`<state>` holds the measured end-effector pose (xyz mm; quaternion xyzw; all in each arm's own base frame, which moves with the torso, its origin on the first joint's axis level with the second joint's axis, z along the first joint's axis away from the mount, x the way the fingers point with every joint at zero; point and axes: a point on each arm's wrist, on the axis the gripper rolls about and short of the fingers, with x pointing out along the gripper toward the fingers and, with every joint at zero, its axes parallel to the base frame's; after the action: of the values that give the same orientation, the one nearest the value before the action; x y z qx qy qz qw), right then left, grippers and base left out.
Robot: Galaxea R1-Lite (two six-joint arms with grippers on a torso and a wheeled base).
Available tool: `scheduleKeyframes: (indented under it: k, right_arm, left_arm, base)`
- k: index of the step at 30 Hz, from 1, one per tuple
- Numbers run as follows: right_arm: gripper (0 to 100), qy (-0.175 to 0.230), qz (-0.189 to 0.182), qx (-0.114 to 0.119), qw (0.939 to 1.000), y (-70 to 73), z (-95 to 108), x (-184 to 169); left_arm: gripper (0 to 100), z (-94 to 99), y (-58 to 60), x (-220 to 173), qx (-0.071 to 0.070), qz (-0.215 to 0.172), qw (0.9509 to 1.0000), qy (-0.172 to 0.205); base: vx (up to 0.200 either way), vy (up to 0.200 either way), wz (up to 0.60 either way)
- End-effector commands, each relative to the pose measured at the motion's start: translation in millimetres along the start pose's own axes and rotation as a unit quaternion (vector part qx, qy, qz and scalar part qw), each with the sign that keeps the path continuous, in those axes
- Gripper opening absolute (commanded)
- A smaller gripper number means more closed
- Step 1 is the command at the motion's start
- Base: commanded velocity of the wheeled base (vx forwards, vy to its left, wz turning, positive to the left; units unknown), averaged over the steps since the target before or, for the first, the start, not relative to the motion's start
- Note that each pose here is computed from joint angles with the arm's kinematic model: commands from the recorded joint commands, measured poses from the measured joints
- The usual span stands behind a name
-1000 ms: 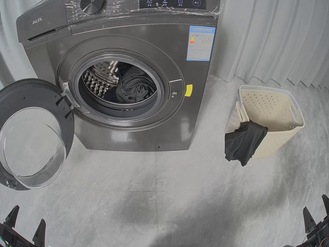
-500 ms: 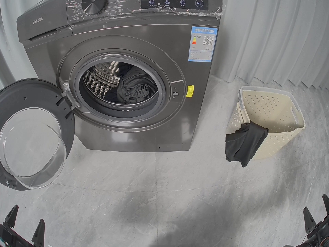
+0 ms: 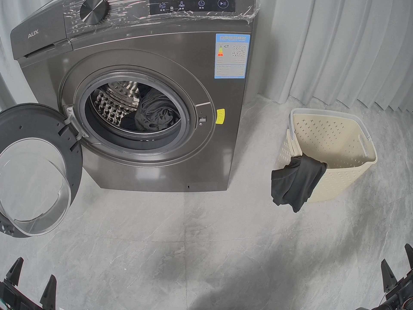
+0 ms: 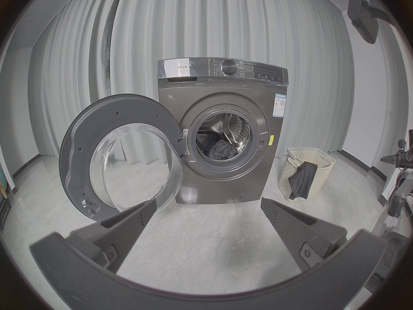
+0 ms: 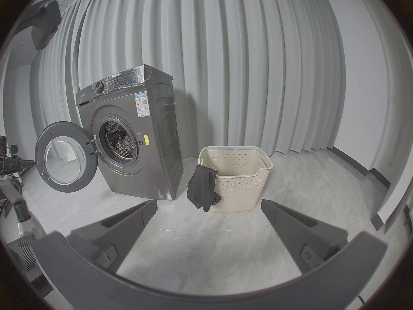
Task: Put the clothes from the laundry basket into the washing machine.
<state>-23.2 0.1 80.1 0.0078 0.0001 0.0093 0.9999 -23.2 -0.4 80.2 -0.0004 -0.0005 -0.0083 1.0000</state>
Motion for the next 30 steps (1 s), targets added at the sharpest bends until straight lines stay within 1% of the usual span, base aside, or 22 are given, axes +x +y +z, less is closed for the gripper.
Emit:
scheduleKeyframes:
  k: [1,27,28,30]
  right_arm:
    - [100,0.003,0.001,0.000,1.0000,-0.1,-4.7,0.4]
    - [100,0.003,0.000,0.000,1.0000,-0.1,-4.7,0.4]
    - [100,0.003,0.001,0.000,1.0000,-0.1,-4.7,0.4]
    - [100,0.003,0.001,0.000,1.0000,-0.1,-4.7,0.4]
  left_arm:
    - [100,-5.0,0.0,1.0,0.000,0.001,1.0000,0.007]
    - [100,-5.0,0.0,1.0,0.000,0.001,1.0000,0.007]
    - [100,-5.0,0.0,1.1,-0.002,0.000,1.0000,0.007]
    - [100,-5.0,0.0,1.1,-0.003,0.000,1.0000,0.007]
  base:
    - [0.000,-0.200,0.00]
    - [0.000,-0.200,0.00]
    - [0.000,-0.200,0.00]
    - [0.000,0.000,0.00]
